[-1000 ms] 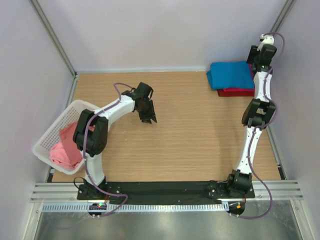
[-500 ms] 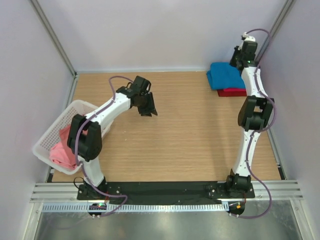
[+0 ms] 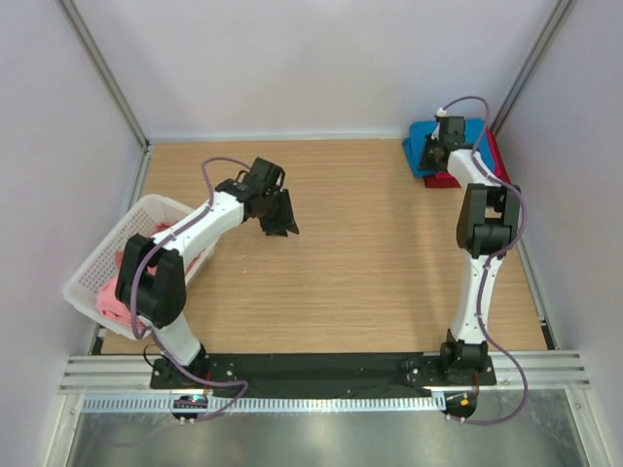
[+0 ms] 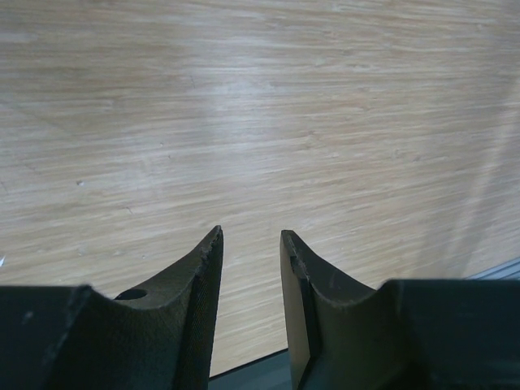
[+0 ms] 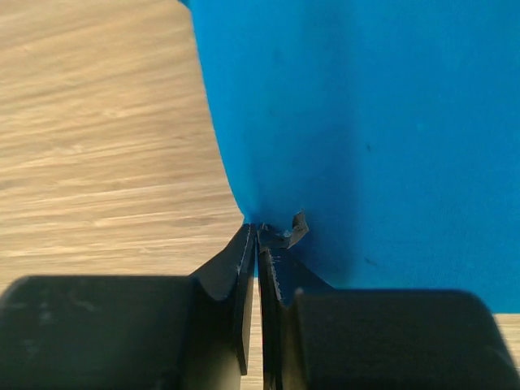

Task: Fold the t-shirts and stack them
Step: Neatly place the folded tshirt to the corner

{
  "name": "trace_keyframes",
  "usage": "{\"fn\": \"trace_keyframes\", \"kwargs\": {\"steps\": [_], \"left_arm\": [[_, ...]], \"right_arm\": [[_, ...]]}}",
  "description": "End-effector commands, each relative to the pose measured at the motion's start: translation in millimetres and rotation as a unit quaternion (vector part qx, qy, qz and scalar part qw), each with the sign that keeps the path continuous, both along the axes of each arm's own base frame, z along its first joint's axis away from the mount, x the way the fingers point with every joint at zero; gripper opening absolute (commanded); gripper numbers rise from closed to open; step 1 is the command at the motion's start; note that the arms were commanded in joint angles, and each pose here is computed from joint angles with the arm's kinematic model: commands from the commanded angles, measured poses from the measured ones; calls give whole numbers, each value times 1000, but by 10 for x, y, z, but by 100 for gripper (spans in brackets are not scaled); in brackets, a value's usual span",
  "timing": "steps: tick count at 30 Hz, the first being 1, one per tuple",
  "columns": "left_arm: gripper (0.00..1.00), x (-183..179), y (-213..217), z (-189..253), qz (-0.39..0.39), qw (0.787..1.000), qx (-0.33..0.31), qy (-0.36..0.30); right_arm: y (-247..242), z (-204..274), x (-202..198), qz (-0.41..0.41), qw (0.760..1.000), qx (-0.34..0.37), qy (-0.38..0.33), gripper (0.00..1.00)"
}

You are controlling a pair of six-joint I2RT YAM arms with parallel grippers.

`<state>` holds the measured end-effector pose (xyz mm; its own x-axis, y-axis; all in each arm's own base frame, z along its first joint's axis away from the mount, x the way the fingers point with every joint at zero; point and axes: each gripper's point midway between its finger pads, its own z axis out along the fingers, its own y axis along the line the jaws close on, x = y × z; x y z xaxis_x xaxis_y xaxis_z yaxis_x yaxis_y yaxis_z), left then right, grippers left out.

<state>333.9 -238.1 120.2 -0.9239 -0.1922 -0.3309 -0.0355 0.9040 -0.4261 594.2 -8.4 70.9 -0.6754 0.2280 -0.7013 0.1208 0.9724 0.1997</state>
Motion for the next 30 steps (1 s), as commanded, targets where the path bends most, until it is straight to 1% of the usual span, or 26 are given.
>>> {"fn": "trace_keyframes", "kwargs": {"steps": [1,4,6,8,9,10,11,12,13,14,15,16,17,18,19,20,21,22,23,24,26,27,28,30], "left_arm": [[36,26,-33,207,6,999,-27,-29],[36,2,-7,296,8,999,-30,-37],[36,-8,22,416,10,998,-28,-48],[36,5,43,501,9,998,-26,-60],[36,18,53,556,10,997,-26,-66],[36,14,58,637,10,997,-30,-76],[36,18,62,678,11,996,-31,-82],[36,16,59,715,11,996,-34,-86],[36,14,74,805,15,994,-39,-97],[36,5,69,851,18,994,-44,-100],[36,9,71,911,21,992,-51,-109],[37,-3,75,940,24,992,-56,-113],[37,-25,85,1051,26,989,-65,-127],[37,-28,86,1105,34,988,-73,-132],[37,-55,101,1118,39,987,-76,-133],[37,-90,131,1214,46,985,-85,-144],[37,-106,136,1241,68,983,-99,-139],[38,-126,150,1280,80,980,-110,-143],[38,-183,163,1155,88,981,-114,-131],[38,-170,148,1322,89,973,-140,-160],[40,-172,193,1452,84,969,-137,-187],[44,-198,218,1572,69,967,-134,-206],[47,-208,237,1638,62,966,-129,-215],[56,-290,251,1864,36,965,-132,-224]], "right_arm": [[-9,0,38,1,1000,4,-10,12],[6,67,19,4,1000,-6,-7,12],[36,217,-5,7,1000,-8,-10,12],[91,573,10,4,999,-12,-30,12],[106,634,-73,0,1000,-17,-17,13],[137,940,-125,-12,999,-14,-37,15],[123,1015,-201,-34,999,-25,-35,17],[93,1112,-326,-51,998,-23,-29,21],[238,1307,-476,-58,998,-16,-34,27],[256,1411,-604,-72,997,-12,-31,29],[344,1412,-808,-73,997,-7,-6,32],[427,1447,-928,-69,998,8,-1,39],[514,1567,-1177,-68,997,27,-2,42],[662,1595,-1305,-57,998,39,-1,50],[760,1654,-1445,-55,997,52,-2,60],[834,1690,-1698,-58,996,68,8,71],[908,1749,-1842,-57,995,81,10,81],[1066,1781,-1994,-41,995,92,16,84],[1114,1711,-2153,-39,994,100,32,89],[1225,1925,-2344,-27,990,135,13,99],[1329,1964,-2589,-11,986,166,21,100],[1354,2071,-2755,3,984,179,23,100],[1343,2128,-2787,7,984,178,13,100],[1381,2241,-2978,31,982,186,28,100]]}}
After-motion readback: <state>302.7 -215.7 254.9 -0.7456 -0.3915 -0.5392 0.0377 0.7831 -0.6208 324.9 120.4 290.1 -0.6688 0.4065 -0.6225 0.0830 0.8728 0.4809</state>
